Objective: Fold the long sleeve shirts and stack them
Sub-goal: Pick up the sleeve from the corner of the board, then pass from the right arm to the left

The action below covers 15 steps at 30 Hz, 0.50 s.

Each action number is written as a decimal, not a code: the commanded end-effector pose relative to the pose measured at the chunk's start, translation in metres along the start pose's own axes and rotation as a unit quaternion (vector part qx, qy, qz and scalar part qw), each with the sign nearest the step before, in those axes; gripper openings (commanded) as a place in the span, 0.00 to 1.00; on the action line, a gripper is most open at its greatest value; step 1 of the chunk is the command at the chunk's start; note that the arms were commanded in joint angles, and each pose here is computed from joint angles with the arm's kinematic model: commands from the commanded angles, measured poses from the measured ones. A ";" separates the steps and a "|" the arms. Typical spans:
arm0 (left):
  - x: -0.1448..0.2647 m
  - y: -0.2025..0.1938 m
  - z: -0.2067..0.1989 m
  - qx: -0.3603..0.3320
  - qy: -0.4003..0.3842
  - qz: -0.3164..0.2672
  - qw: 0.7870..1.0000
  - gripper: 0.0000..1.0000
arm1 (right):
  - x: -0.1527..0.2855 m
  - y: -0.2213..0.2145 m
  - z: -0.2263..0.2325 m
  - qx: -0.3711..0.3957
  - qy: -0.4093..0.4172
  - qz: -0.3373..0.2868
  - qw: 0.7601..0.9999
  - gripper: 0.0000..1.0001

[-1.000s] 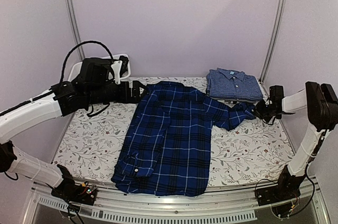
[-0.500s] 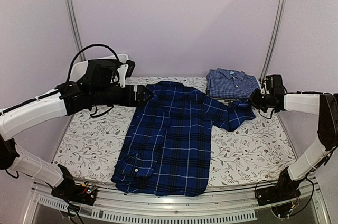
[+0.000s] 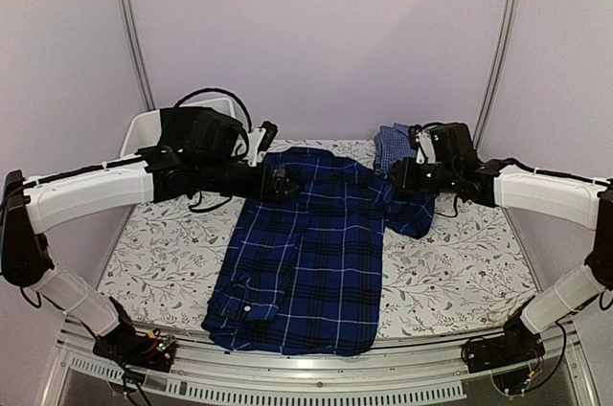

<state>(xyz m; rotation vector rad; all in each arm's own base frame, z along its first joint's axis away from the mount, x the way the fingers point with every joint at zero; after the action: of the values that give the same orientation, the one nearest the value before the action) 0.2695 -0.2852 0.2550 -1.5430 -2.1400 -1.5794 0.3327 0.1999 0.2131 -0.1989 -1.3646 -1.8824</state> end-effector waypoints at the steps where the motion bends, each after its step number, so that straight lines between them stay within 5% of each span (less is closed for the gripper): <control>1: -0.016 0.002 -0.024 -0.023 -0.040 0.004 0.999 0.97 | 0.003 0.007 0.048 0.056 0.064 -0.002 0.996 0.00; 15: -0.075 -0.021 -0.064 -0.047 -0.044 0.028 0.998 0.93 | -0.019 -0.009 0.120 0.050 0.156 0.045 0.985 0.00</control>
<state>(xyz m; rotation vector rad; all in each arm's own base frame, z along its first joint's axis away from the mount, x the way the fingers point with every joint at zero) 0.2618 -0.3624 0.2249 -1.7457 -2.0387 -1.5986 0.3036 0.2944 0.2415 0.0732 -1.2894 -1.6741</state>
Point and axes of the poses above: each gripper's point midway between its finger pads, its own x axis back along the fingers, its own z axis along the line the jaws close on, y = z × x, the point moved 6 cm from there along x, back along the fingers, and after that the axes turned 6 degrees about x, right-handed, at the moved point
